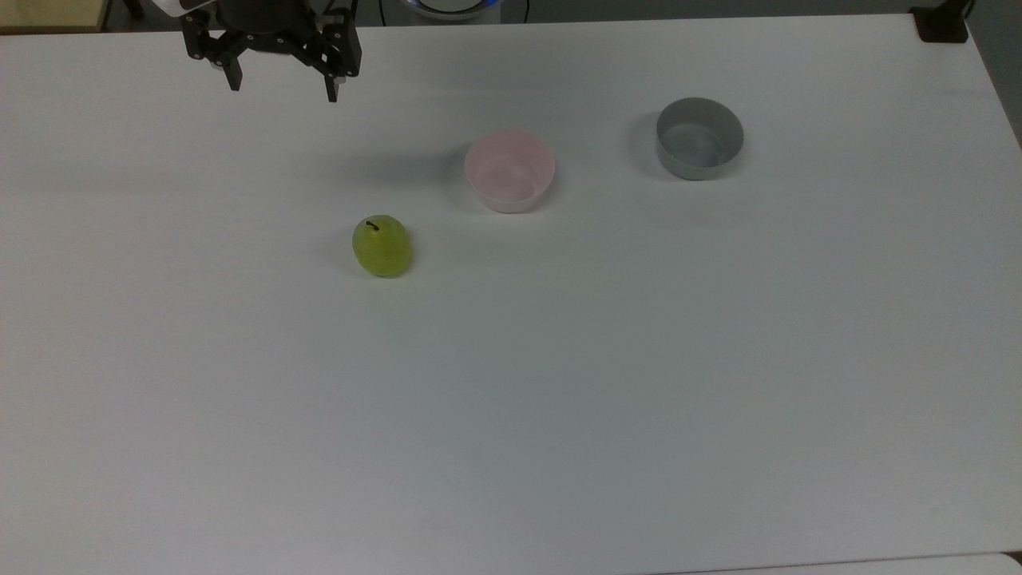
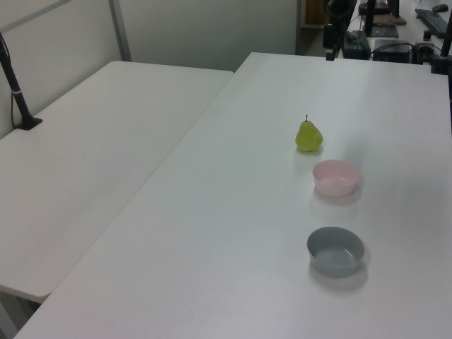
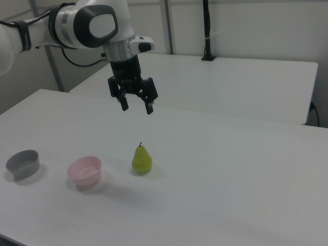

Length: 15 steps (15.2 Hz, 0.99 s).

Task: Place the pear in the bowl
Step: 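Move the open gripper toward the green pear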

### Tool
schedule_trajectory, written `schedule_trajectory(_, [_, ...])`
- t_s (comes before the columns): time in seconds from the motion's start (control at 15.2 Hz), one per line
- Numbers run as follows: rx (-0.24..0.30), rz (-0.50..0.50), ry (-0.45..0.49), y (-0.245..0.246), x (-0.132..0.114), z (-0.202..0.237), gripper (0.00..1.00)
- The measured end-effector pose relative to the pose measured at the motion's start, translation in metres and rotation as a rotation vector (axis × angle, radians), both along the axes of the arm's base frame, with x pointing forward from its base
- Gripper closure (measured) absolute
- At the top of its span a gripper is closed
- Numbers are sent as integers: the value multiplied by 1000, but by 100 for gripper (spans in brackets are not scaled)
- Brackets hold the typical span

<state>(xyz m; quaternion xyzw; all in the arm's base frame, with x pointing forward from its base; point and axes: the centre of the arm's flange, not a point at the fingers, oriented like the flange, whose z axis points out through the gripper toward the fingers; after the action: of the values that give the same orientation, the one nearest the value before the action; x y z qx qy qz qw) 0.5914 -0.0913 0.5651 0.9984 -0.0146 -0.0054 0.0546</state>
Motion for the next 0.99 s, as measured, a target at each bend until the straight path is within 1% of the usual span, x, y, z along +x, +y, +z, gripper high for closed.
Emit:
schedule_trajectory(0.33, [1, 26, 30, 16, 5, -16, 0])
schedule_trajectory(0.99, [0, 45, 44, 17, 8, -24, 0])
